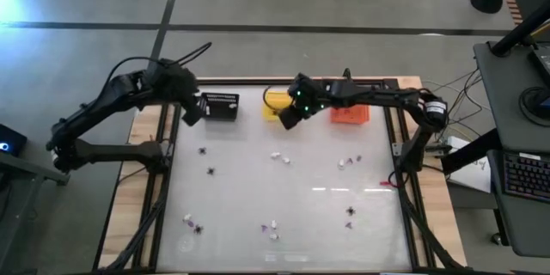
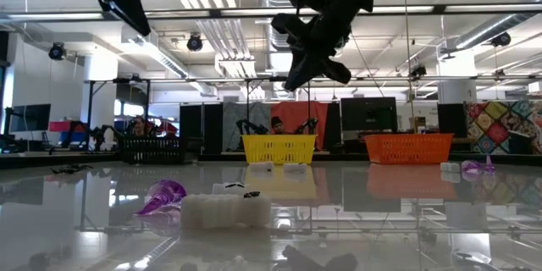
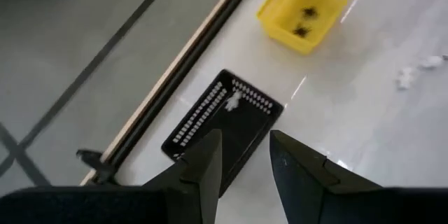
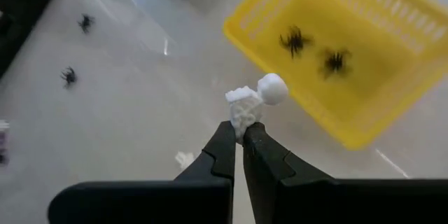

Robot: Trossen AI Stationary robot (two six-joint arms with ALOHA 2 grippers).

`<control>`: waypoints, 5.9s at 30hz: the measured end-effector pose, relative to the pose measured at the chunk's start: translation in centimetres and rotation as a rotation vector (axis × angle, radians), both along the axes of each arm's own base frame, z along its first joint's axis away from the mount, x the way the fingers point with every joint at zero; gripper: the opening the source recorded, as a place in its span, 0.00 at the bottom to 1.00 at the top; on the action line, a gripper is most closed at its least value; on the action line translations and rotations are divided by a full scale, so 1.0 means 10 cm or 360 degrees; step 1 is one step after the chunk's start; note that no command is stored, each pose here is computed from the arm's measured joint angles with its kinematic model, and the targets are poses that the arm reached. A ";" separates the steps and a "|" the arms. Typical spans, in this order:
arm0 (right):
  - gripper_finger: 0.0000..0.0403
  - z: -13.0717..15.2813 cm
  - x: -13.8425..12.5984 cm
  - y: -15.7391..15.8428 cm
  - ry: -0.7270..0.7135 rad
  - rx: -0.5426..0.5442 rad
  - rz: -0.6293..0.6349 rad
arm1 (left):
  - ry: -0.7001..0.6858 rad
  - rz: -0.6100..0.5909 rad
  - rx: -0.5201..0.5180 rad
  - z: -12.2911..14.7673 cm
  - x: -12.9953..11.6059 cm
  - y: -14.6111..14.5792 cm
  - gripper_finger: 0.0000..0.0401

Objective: Sort Halloween decoration
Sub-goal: Put the white skeleton toy into the black basket

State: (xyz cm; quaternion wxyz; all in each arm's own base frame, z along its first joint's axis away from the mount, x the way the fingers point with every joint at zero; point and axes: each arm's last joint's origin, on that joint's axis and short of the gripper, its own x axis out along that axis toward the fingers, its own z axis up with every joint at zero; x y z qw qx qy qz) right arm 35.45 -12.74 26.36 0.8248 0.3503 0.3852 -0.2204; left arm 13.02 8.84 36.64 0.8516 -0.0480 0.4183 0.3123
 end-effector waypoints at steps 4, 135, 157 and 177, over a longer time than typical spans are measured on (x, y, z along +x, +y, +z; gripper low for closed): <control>0.02 0.04 0.00 -0.14 -0.0116 -0.0061 0.0068 | 0.0017 0.0091 -0.0022 -0.03 0.01 0.11 0.26; 0.02 0.11 1.45 -0.70 -0.0971 -0.0371 0.0418 | -0.0766 -0.0444 -0.0850 -0.67 0.09 1.50 0.00; 0.02 -0.07 1.35 -0.76 -0.0684 -0.0302 0.0446 | -0.0486 -0.0305 -0.0754 -0.74 0.03 1.49 0.00; 0.24 -0.31 1.39 -0.80 -0.0551 -0.0624 0.0751 | -0.0410 -0.0237 -0.0576 -0.50 0.03 1.54 0.22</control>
